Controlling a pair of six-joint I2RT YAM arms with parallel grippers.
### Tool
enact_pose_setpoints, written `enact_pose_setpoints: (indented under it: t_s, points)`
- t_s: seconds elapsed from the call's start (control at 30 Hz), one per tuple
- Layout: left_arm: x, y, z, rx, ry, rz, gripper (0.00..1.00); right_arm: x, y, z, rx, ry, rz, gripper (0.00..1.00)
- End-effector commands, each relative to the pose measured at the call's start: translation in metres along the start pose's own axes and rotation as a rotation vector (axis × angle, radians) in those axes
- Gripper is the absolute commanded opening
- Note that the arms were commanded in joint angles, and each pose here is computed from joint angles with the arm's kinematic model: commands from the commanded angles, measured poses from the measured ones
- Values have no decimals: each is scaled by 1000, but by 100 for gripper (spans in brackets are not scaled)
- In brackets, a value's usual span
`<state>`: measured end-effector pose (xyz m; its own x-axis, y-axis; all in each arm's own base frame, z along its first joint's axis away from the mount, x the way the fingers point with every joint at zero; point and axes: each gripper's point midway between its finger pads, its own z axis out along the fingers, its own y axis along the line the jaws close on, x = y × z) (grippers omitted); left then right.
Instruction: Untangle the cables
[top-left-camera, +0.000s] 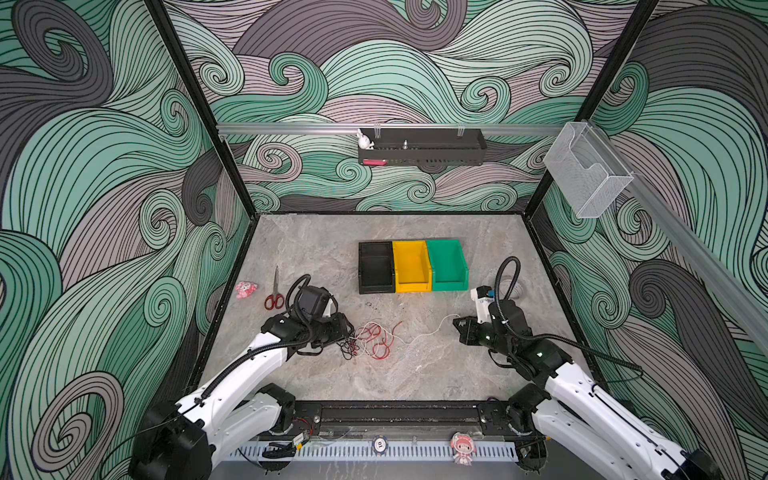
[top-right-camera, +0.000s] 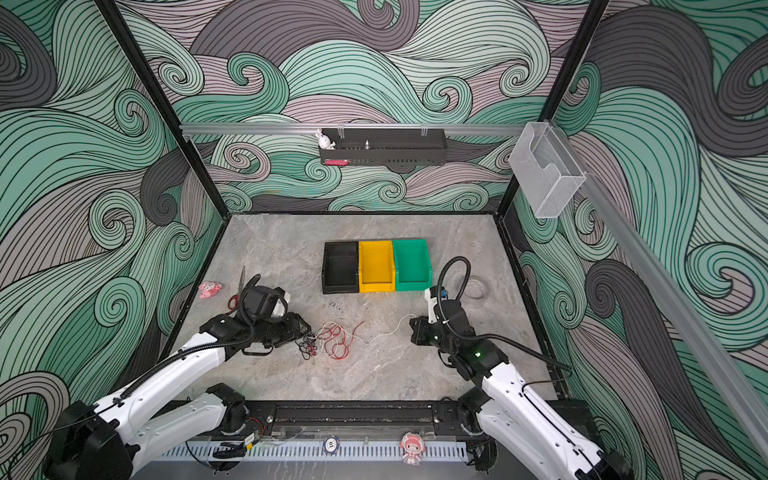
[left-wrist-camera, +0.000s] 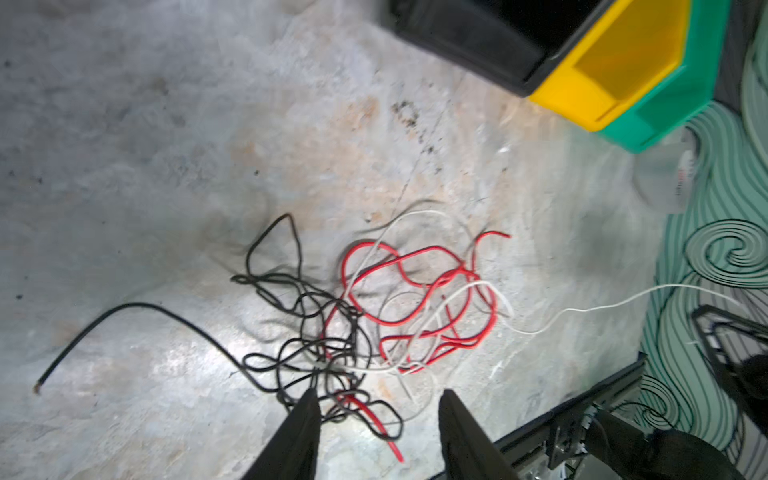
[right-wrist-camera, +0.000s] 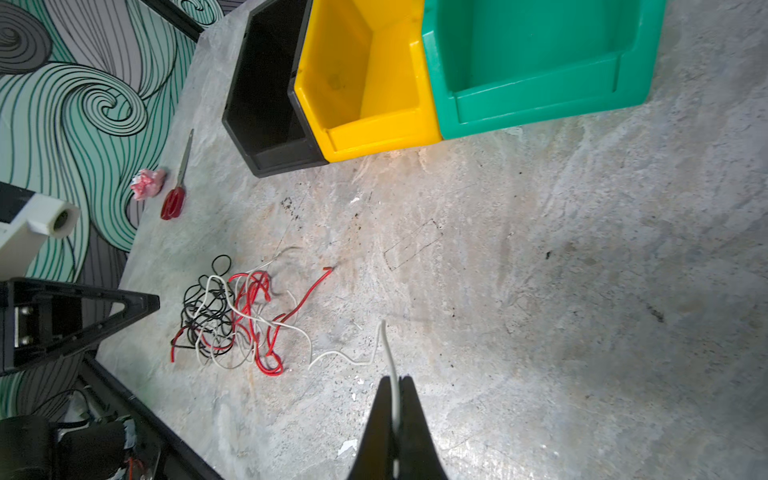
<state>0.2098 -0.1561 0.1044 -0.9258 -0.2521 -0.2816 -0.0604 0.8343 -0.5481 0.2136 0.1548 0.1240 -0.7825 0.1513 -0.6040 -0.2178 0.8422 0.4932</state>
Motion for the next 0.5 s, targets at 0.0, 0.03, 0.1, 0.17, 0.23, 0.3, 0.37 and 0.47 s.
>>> enact_pose_setpoints:
  t_s: [0.0, 0.03, 0.1, 0.17, 0.23, 0.3, 0.37, 0.47]
  points:
    - [-11, -21, -15, 73, -36, 75, 50, -17, 27, -10, -111, -36, 1, 0]
    - [-13, -23, -15, 77, -41, 80, 50, -19, 30, -11, -122, -39, 3, 0]
    - [-14, -31, -13, 111, -37, 106, 51, -23, 36, -14, -148, -45, 2, 0]
    - [-11, -38, -9, 137, -13, 136, 51, -27, 43, -18, -174, -50, 0, 0]
    - [-8, -43, -2, 140, 7, 174, 51, -32, 51, -22, -202, -57, 1, 0]
    - [-5, -45, 6, 124, 20, 214, 50, -37, 58, -28, -228, -72, 2, 0]
    - [-3, -46, 14, 104, 36, 252, 50, -41, 63, -34, -249, -89, 1, 0]
    - [0, -45, 24, 78, 68, 296, 49, -49, 70, -44, -267, -111, -9, 0]
